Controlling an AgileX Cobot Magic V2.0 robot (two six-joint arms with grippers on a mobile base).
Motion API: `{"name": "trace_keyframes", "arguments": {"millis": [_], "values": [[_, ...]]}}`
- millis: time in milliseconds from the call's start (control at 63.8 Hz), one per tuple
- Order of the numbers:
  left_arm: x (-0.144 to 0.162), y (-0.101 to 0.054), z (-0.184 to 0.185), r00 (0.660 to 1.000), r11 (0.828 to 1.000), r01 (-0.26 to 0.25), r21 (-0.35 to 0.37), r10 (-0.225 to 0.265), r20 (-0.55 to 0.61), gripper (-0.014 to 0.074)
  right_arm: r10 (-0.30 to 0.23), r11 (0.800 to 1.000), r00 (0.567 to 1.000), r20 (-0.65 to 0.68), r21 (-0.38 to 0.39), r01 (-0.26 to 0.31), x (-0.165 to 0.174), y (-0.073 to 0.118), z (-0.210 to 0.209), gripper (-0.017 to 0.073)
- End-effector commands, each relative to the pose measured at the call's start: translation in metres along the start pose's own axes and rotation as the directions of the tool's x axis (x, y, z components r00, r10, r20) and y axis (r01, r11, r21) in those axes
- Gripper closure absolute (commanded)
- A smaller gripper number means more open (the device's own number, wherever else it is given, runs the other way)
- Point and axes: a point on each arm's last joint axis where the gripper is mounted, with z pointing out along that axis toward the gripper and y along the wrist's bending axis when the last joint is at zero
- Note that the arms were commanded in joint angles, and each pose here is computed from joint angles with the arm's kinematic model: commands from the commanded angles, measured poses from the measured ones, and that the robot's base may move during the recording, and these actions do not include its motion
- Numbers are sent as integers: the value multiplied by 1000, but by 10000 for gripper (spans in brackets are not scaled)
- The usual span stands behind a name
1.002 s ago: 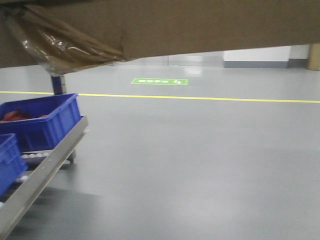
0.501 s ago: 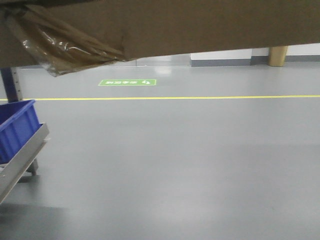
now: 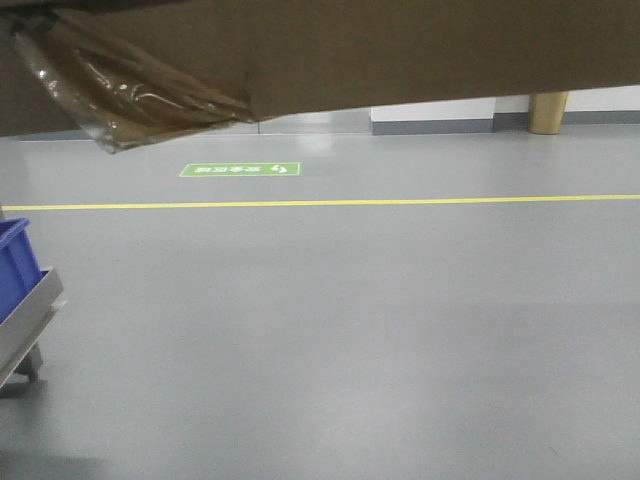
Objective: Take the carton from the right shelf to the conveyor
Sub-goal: 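Hold the carton with both grippers while the base turns and drives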
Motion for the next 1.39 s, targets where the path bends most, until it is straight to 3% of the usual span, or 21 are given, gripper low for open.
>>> {"name": "trace_keyframes", "arguments": {"millis": [0,720,1378], "values": [[-2,8,-4,999,997,-30,-71,32,30,610,-40,999,998,58,30,38,-3,-5,-12,627],[-2,8,-4,999,997,-30,-71,32,30,610,-37,999,997,63,21,35,-3,-4,-12,627],[-2,8,-4,999,997,-30,-71,32,30,610,-37,999,978,205,-6,39,-16,-1,-14,627]]}}
